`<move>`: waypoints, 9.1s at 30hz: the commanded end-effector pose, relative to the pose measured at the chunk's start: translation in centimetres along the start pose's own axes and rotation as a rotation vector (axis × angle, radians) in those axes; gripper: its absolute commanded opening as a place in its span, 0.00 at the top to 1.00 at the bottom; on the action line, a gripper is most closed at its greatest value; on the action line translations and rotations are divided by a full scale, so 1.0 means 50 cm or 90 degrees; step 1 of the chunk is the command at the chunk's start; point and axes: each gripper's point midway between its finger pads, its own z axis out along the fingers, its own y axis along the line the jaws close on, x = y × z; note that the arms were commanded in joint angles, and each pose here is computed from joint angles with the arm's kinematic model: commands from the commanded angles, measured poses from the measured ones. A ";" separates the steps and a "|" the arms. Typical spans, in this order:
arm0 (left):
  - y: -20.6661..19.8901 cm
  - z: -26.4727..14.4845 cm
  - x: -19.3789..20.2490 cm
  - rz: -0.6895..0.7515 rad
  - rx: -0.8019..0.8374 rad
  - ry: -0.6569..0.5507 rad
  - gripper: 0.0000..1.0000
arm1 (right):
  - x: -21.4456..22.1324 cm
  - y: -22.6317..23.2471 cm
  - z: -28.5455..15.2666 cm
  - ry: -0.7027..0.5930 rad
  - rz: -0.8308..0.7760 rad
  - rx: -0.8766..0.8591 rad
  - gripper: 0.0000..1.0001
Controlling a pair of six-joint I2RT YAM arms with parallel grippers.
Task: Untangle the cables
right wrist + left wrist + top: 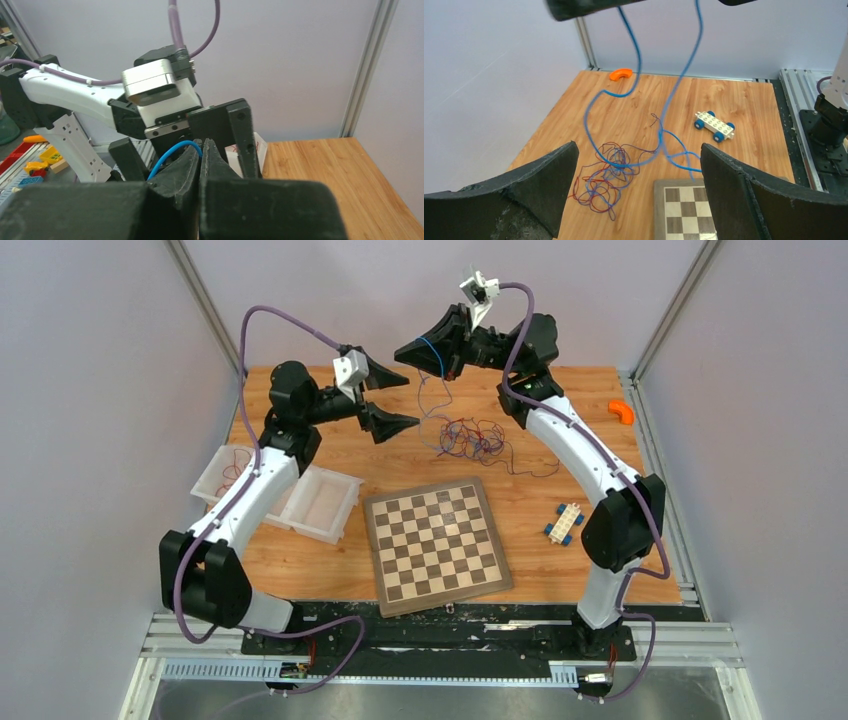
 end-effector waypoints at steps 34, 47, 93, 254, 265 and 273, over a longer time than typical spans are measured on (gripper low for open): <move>-0.019 -0.048 -0.052 -0.030 0.029 -0.039 0.00 | -0.013 0.052 0.036 -0.006 -0.027 -0.082 1.00; 0.056 0.023 -0.045 -0.098 0.069 -0.047 0.00 | -0.011 0.040 0.051 -0.017 -0.034 -0.084 1.00; -0.054 0.002 -0.042 -0.118 0.073 -0.025 1.00 | 0.039 -0.138 -0.110 0.019 -0.060 0.199 1.00; 0.300 -0.335 0.097 -0.121 -0.454 0.231 0.00 | 0.654 -0.398 -0.541 0.578 0.117 0.453 0.83; 0.213 -0.181 0.176 -0.075 -0.188 0.267 0.00 | 0.405 -0.204 -0.331 0.359 0.029 0.131 1.00; 0.134 -0.028 0.174 -0.061 -0.033 0.208 0.17 | 0.343 -0.166 -0.283 0.332 -0.024 0.085 1.00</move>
